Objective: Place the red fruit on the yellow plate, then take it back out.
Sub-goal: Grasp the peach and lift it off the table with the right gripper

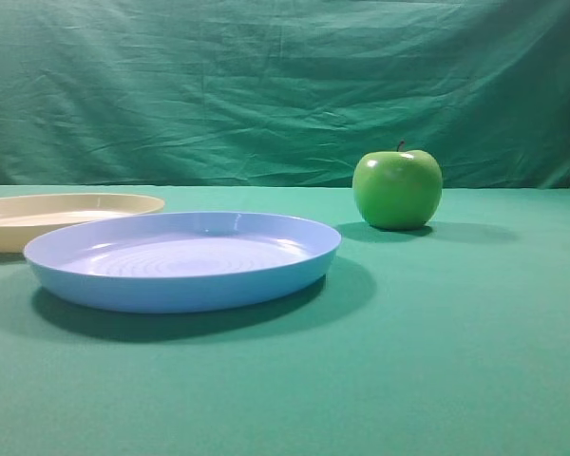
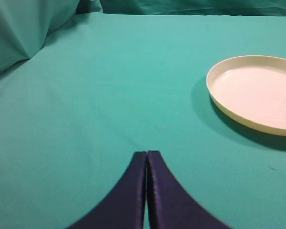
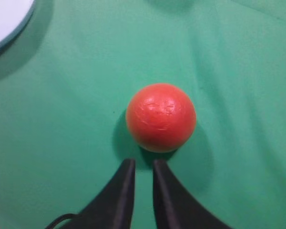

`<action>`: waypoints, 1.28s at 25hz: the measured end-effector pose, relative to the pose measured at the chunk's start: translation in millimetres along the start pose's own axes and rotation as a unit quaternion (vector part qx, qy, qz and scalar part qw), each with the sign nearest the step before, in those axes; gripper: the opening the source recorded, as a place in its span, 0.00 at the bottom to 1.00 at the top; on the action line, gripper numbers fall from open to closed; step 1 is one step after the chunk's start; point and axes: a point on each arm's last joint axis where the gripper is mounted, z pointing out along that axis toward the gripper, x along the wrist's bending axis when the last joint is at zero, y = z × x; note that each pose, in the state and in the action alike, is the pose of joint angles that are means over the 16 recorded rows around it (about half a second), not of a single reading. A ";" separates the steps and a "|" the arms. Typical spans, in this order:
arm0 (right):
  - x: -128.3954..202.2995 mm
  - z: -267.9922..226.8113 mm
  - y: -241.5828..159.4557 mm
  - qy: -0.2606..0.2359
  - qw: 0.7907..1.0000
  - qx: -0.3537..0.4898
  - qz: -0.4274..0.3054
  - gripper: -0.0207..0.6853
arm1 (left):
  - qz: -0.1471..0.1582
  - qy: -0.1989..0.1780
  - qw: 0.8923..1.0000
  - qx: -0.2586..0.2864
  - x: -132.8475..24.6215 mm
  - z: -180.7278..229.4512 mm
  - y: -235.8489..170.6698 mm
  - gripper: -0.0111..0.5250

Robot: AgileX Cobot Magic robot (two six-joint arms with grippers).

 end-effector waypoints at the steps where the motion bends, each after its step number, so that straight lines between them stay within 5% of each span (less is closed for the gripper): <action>1: -1.2 5.3 1.4 0.000 1.000 0.004 0.002 0.84 | 0.000 0.000 1.000 0.000 0.0 0.0 0.0 0.02; 6: -6.5 30.2 6.2 0.000 1.000 0.022 0.013 0.97 | 0.000 0.000 1.000 0.000 0.0 0.0 0.0 0.02; 13: -11.5 58.4 7.3 -0.001 0.999 0.045 0.024 0.92 | 0.000 0.000 1.000 0.000 0.0 0.0 0.0 0.02; 24: -15.6 73.5 14.3 -0.001 0.998 0.056 0.024 0.55 | 0.000 0.000 1.000 0.000 0.0 0.0 0.0 0.02; 32: -14.6 51.7 66.7 0.007 1.000 0.012 -0.009 0.33 | 0.000 0.000 1.000 0.000 0.0 0.0 0.0 0.02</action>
